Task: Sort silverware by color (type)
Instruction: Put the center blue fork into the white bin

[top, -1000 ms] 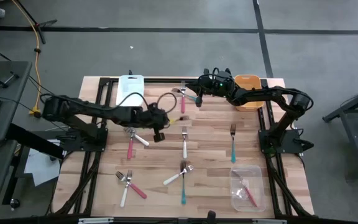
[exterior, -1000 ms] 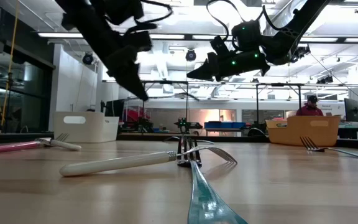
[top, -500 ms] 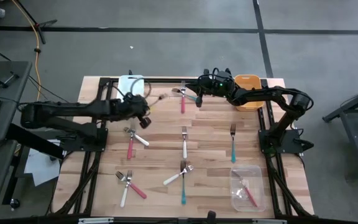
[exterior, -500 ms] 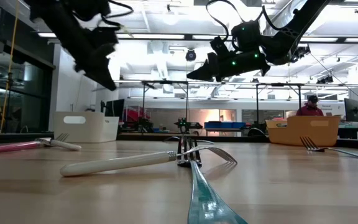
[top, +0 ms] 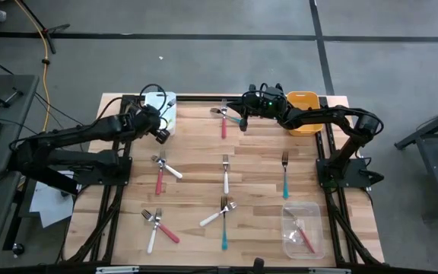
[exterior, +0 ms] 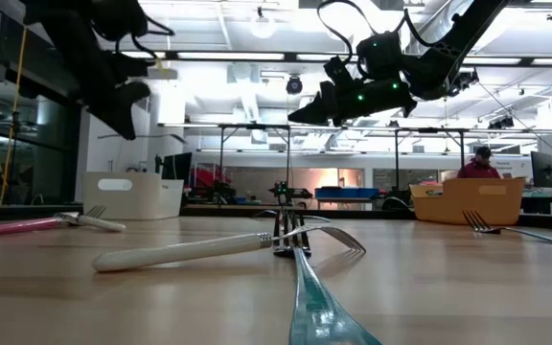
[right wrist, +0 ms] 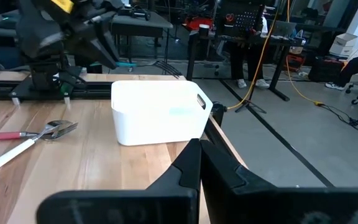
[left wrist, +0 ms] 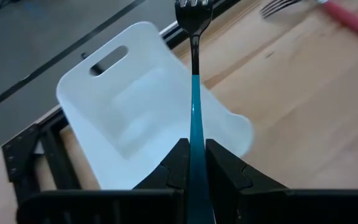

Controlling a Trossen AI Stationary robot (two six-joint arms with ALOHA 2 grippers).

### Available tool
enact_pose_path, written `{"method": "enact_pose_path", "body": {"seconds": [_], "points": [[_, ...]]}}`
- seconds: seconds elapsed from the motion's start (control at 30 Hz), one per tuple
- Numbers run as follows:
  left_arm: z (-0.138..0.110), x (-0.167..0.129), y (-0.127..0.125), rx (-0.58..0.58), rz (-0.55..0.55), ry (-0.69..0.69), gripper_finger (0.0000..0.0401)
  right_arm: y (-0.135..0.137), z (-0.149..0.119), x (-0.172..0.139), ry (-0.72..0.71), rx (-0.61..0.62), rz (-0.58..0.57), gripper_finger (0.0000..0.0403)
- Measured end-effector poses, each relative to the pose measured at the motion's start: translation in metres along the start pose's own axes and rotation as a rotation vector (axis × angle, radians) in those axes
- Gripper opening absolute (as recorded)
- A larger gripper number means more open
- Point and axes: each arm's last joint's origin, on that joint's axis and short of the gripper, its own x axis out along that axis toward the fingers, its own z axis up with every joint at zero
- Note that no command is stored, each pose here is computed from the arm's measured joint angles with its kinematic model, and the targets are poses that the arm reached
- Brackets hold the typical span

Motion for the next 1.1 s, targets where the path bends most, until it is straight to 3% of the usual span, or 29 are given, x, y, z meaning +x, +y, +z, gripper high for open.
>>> {"method": "enact_pose_path", "body": {"seconds": [0.4,0.67,1.1], "points": [[0.008,0.026,0.017,-0.002,0.049,0.074,0.0024,0.0,-0.001,0.0,0.007,0.004,0.001,0.0],[0.008,0.04,0.023,-0.004,0.024,0.113,0.0024,0.0,-0.001,0.0,0.007,0.002,0.001,0.0],[-0.018,0.067,0.034,-0.044,-0.022,0.12,0.0024,0.0,-0.001,0.0,0.007,0.002,0.001,0.0]]}}
